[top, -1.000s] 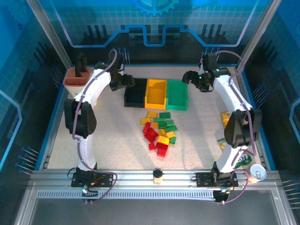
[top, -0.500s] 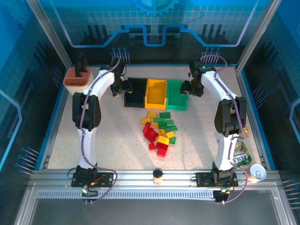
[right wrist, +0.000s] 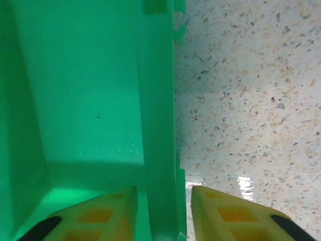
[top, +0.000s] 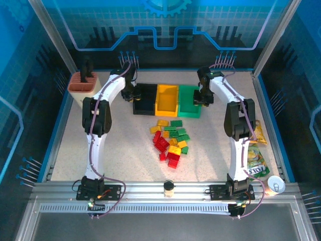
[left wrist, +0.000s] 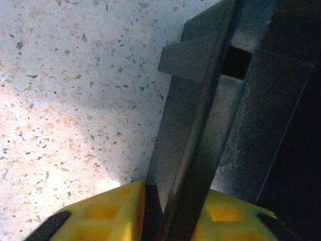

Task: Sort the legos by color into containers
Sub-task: Move the container to the center of the table.

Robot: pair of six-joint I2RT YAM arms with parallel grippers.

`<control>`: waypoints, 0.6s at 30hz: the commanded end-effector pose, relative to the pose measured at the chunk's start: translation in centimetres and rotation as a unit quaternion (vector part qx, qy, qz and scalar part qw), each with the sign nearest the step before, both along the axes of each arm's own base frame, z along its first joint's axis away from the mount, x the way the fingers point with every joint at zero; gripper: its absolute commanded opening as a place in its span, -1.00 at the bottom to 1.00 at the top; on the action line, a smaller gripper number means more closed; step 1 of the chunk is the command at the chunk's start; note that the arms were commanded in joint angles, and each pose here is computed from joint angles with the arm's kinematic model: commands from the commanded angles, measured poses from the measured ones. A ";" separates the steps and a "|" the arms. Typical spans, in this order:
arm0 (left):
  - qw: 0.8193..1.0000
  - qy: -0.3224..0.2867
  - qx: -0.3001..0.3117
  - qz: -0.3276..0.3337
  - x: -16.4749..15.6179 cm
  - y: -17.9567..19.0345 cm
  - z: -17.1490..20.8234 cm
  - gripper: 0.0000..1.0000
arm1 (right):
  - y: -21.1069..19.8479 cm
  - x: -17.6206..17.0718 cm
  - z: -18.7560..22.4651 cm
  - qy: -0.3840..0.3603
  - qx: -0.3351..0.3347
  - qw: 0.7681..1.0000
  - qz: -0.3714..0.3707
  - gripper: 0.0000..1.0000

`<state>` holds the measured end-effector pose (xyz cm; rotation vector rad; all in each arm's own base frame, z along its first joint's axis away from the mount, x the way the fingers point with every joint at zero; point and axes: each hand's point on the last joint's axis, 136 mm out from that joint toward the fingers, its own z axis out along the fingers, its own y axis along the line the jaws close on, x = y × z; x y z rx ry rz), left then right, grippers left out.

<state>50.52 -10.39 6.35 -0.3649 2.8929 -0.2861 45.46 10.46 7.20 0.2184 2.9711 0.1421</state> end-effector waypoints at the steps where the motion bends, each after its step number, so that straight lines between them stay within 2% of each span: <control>1: 1.000 0.011 -0.011 -0.002 -0.6 -0.6 0.2 -0.66 | 0.4 -0.8 -0.3 0.016 0.000 1.000 0.000 -0.48; 6: 1.000 0.013 -0.005 -0.007 -1.8 -0.6 0.4 -0.82 | 0.6 -2.0 -0.8 0.018 -0.002 1.000 0.002 -0.70; 18: 1.000 0.015 -0.001 -0.007 -6.3 0.0 1.1 -0.86 | 1.1 -6.6 -1.4 0.027 -0.027 0.999 0.011 -0.82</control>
